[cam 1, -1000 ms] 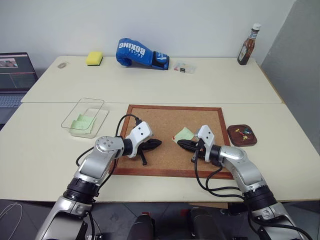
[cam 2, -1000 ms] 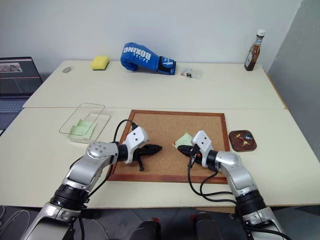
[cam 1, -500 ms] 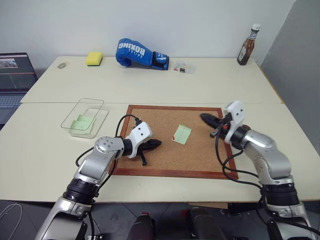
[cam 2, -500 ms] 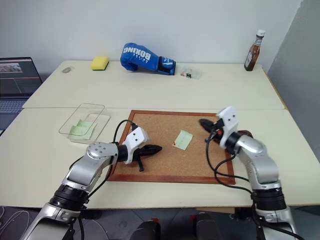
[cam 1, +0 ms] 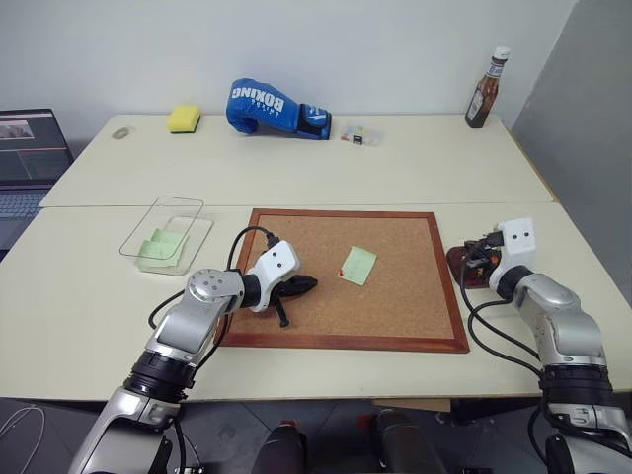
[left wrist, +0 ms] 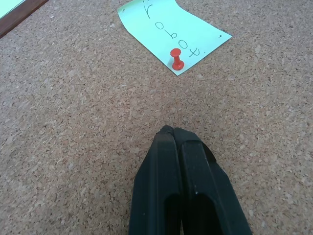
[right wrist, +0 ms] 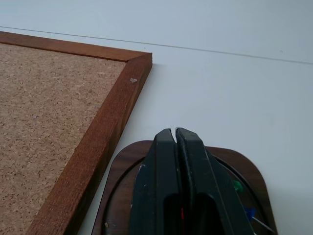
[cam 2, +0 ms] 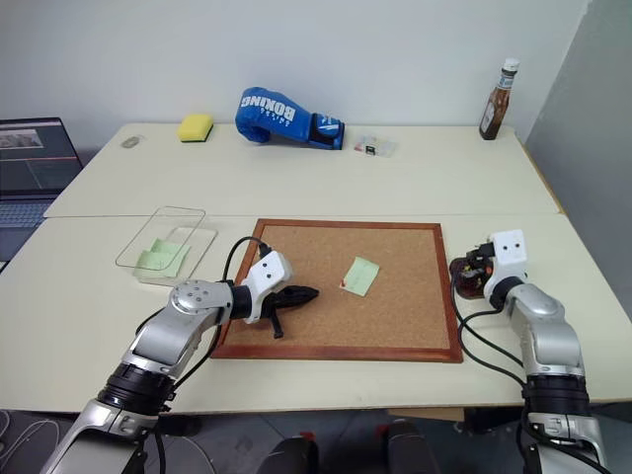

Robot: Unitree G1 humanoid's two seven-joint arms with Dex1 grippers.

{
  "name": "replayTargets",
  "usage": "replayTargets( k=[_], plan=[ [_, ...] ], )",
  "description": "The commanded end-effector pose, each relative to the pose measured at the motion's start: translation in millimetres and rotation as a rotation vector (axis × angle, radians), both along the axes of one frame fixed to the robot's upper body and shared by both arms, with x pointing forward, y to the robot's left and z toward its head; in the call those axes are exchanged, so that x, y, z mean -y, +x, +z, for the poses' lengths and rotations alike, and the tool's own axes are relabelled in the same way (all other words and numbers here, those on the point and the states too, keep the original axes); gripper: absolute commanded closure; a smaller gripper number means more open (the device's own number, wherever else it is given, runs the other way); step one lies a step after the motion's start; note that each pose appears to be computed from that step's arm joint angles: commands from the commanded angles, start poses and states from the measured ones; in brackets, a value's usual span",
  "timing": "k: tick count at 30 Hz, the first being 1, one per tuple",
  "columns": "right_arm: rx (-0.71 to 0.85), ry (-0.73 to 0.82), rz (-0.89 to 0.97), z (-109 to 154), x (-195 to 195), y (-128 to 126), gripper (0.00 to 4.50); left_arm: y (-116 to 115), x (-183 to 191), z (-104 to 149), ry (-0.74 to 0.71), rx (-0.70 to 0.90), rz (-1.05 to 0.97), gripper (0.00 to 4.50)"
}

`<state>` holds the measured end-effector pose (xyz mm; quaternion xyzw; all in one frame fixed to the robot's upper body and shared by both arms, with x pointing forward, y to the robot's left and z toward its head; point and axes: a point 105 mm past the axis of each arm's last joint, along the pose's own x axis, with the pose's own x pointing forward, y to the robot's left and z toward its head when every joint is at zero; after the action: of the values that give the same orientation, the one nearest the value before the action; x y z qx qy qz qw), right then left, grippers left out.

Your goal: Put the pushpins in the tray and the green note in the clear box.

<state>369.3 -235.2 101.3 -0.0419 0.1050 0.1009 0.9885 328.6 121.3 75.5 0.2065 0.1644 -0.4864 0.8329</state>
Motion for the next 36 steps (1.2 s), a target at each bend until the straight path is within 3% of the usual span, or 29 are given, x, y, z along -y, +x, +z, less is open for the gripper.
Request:
replayTargets(
  k=[1,12,22,29,36],
  plan=[
    [-0.003,0.027,-0.028,3.5,5.9,0.2,4.27,-18.6,-8.9,-47.8,0.098,-0.174,0.009,4.5],
    [0.0,0.015,-0.042,3.5,12.0,-2.4,2.13,-18.8,-10.7,-47.5,0.095,-0.174,0.02,4.5],
    [0.136,0.068,0.051,40.8,-0.3,-6.7,0.08,-17.3,-9.2,-47.0,0.092,-0.172,0.018,4.5],
    [0.208,0.059,0.3,63.7,-40.7,-18.9,0.04,-15.4,-8.7,-46.2,0.09,-0.17,0.019,4.5],
    [0.184,-0.053,0.713,49.6,-115.4,-42.3,0.04,-15.6,-8.1,-46.3,0.089,-0.17,0.016,4.5]
  ],
)
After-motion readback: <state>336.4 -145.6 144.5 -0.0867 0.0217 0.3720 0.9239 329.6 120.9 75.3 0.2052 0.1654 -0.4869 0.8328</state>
